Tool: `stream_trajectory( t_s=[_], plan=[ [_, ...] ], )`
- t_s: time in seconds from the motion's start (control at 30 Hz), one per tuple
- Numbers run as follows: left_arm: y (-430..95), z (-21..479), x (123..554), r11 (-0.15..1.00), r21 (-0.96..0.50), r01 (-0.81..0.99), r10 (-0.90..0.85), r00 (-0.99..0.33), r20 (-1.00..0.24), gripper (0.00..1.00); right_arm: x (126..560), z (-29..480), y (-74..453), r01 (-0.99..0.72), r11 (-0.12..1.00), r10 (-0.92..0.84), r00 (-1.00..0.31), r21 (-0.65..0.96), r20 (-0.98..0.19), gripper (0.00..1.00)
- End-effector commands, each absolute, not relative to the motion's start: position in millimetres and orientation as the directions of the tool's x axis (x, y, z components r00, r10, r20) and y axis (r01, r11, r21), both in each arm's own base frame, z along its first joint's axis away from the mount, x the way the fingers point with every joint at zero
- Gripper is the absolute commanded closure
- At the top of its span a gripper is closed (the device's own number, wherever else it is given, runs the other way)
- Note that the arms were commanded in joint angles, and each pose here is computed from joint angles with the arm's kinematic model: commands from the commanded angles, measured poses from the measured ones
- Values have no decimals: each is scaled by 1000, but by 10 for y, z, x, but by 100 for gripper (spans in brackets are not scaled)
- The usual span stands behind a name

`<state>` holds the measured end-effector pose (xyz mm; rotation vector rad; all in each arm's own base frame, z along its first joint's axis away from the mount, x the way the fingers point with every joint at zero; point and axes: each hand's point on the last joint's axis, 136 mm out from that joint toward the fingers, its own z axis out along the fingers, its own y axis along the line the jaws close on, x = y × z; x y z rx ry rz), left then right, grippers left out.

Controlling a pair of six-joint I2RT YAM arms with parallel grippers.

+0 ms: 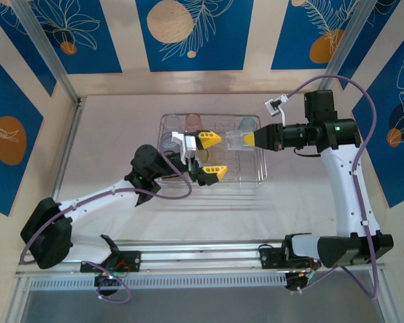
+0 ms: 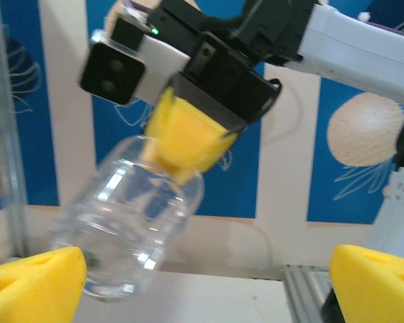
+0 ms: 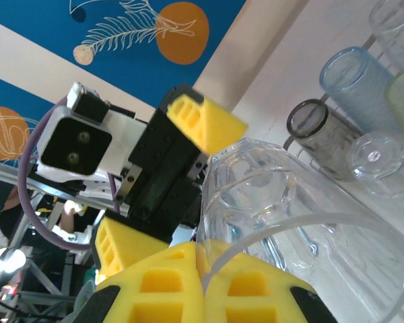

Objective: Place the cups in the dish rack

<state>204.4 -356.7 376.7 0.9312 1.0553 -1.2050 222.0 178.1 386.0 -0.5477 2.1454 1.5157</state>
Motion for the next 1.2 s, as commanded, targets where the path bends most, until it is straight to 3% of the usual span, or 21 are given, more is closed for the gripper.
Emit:
stream_trajectory(
  t_s=[0.0, 0.33, 0.6, 1.03, 1.17],
  plan=[
    [-3446, 3770, 2183, 256, 42, 966, -224, 102, -969, 6, 2026, 3950, 1799, -554, 250, -62, -828, 794, -557, 100],
    [-3595, 3782, 2074, 130, 35, 991, -220, 63, -973, 6, 1894, 4013, 1947, -575, 163, -110, -818, 802, -564, 100],
    [-3643, 3845, 1992, 61, 46, 997, -252, 60, -966, 11, 1866, 3888, 2090, -566, 160, -170, -823, 809, -542, 100],
    [-3685, 3844, 1929, -16, 14, 1000, -280, 9, -960, 45, 2038, 3805, 2127, -539, 158, -159, -841, 827, -518, 100],
    [-3712, 3837, 1990, -3, -19, 1000, -290, -19, -957, 62, 2068, 3785, 2123, -529, 167, -154, -848, 832, -508, 100]
  ],
)
